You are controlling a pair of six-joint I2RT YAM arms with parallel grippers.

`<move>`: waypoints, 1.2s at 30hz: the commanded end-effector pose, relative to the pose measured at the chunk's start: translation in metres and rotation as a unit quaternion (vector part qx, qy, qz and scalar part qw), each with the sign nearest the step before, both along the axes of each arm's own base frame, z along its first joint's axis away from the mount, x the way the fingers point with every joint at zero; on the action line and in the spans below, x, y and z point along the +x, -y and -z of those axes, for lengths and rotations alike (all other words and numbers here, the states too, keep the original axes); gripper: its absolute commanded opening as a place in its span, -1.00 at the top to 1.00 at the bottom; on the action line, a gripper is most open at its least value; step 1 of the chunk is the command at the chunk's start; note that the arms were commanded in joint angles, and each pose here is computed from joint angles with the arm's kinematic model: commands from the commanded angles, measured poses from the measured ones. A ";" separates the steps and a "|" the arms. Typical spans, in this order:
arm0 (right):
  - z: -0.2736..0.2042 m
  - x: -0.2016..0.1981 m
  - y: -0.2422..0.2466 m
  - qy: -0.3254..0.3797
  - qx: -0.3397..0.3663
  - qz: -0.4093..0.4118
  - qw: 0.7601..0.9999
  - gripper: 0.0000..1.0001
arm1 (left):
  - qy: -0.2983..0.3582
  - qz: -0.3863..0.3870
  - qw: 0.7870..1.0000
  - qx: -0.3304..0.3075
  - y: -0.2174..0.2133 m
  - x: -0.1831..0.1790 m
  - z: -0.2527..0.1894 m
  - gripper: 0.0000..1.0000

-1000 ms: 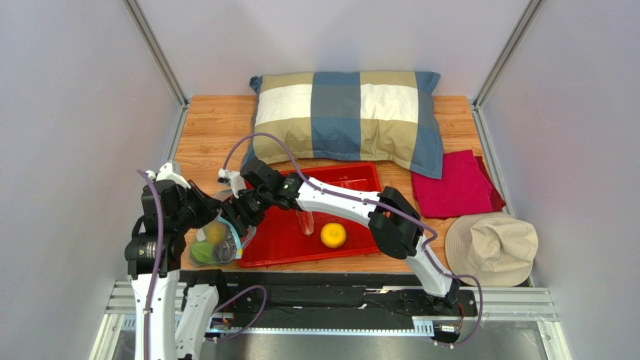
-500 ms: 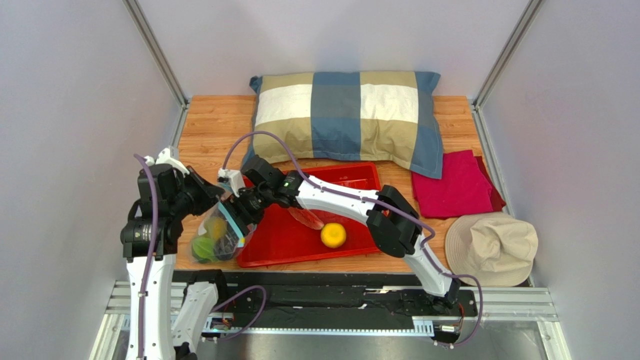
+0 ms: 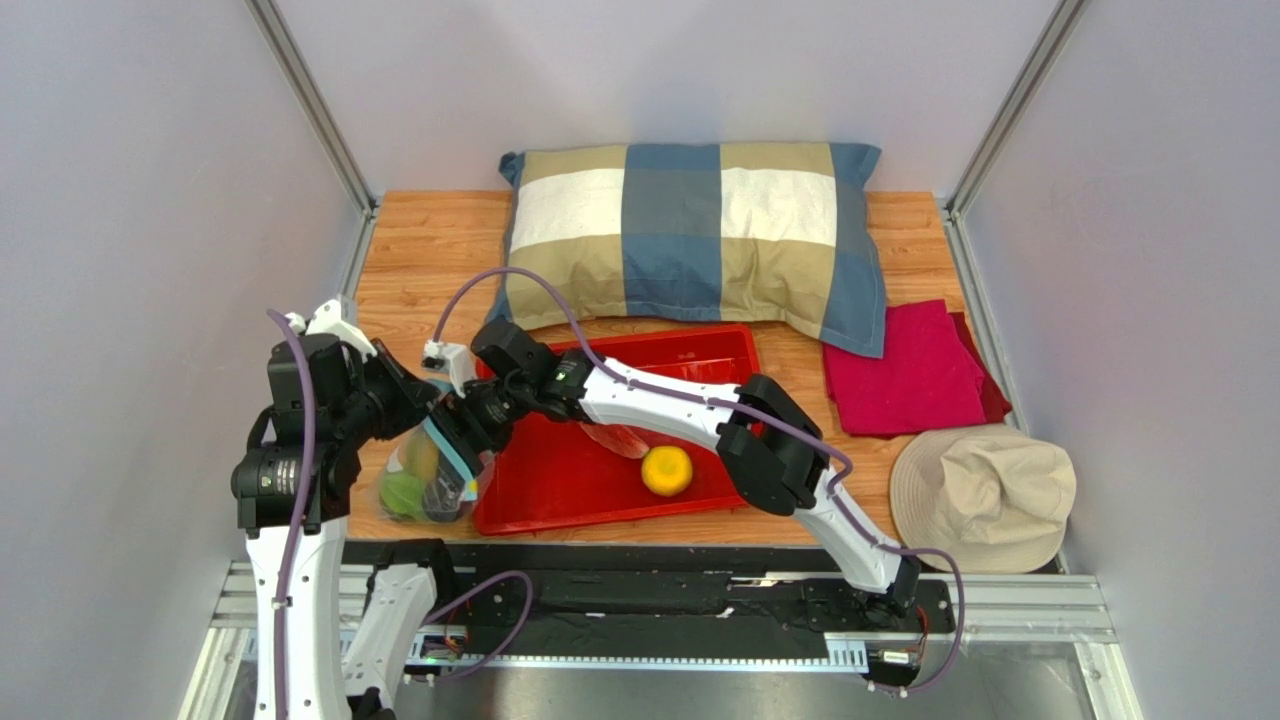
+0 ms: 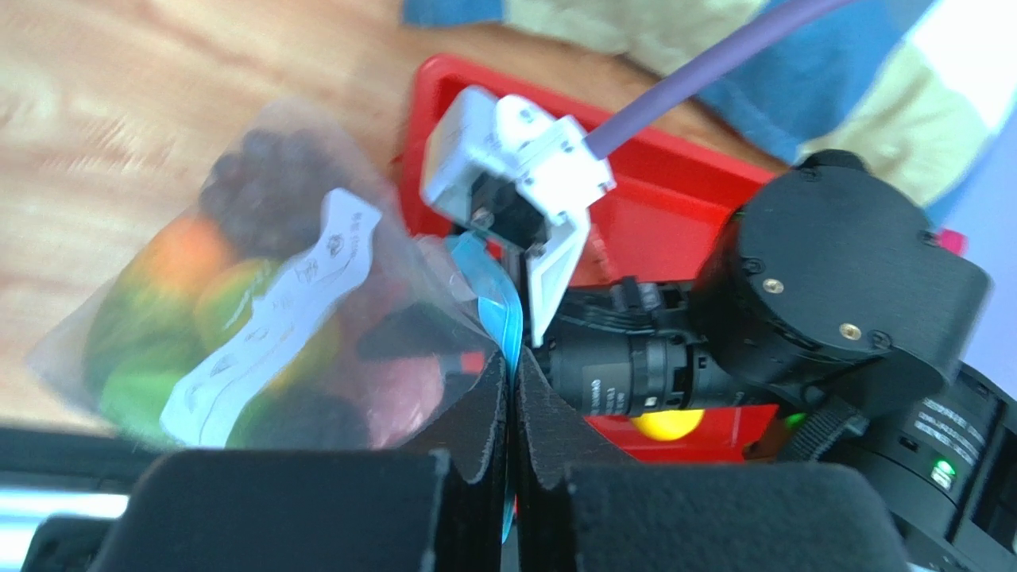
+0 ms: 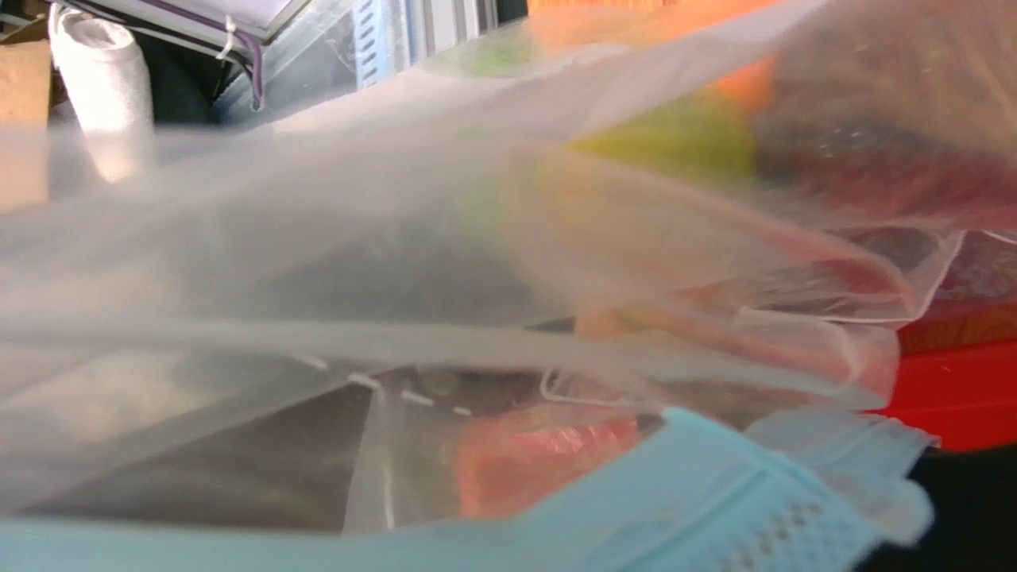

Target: Open the zip-top bag and remove the fake food

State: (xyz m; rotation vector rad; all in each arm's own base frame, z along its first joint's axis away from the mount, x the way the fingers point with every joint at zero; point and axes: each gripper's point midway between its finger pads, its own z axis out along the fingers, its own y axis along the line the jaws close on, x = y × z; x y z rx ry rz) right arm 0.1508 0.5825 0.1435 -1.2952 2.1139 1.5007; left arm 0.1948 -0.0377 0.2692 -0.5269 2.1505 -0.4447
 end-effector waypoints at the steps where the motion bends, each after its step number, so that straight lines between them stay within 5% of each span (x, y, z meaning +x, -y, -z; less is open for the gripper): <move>1: 0.023 0.007 -0.012 0.005 -0.012 0.032 0.999 -0.65 | -0.018 -0.054 0.998 0.007 -0.014 -0.014 -0.002 0.78; 2: 0.025 0.008 -0.012 0.003 -0.016 0.038 0.999 -0.65 | -0.026 -0.074 0.997 0.010 -0.018 -0.021 -0.002 0.48; 4: 0.027 0.012 -0.012 -0.002 -0.018 0.045 0.999 -0.65 | -0.056 -0.141 0.988 0.017 -0.035 -0.042 -0.001 0.34; 6: 0.024 0.016 -0.013 -0.003 -0.014 0.049 0.999 -0.66 | -0.081 -0.184 0.979 0.039 -0.049 -0.064 0.005 -0.03; 10: 0.018 0.031 -0.013 -0.018 -0.009 0.057 0.998 -0.66 | -0.134 -0.255 0.957 0.047 -0.064 -0.090 0.020 0.02; 16: 0.014 0.045 -0.018 -0.007 -0.004 0.064 0.998 -0.67 | -0.180 -0.275 0.944 0.005 -0.054 -0.084 0.055 0.59; 18: 0.011 0.044 -0.018 -0.011 -0.002 0.063 0.998 -0.66 | -0.116 -0.177 0.977 -0.013 -0.033 -0.054 0.036 0.52; 20: 0.009 0.046 -0.016 -0.005 -0.007 0.072 0.997 -0.67 | -0.113 -0.179 0.977 -0.013 -0.033 -0.052 0.033 0.10; 22: 0.011 0.061 -0.012 0.008 -0.021 0.111 0.994 -0.68 | -0.122 -0.210 0.970 0.001 -0.044 -0.055 0.036 -0.03; 25: 0.012 0.079 -0.007 -0.008 -0.030 0.155 0.987 -0.67 | -0.141 -0.273 0.952 0.015 -0.060 -0.067 0.044 0.15; 29: 0.010 0.090 -0.005 -0.014 -0.029 0.171 0.985 -0.55 | -0.157 -0.311 0.935 0.060 -0.081 -0.062 0.055 0.70; 36: -0.012 0.089 -0.012 0.007 0.006 0.147 0.989 -0.45 | -0.245 -0.287 0.925 0.029 -0.090 -0.021 0.110 0.94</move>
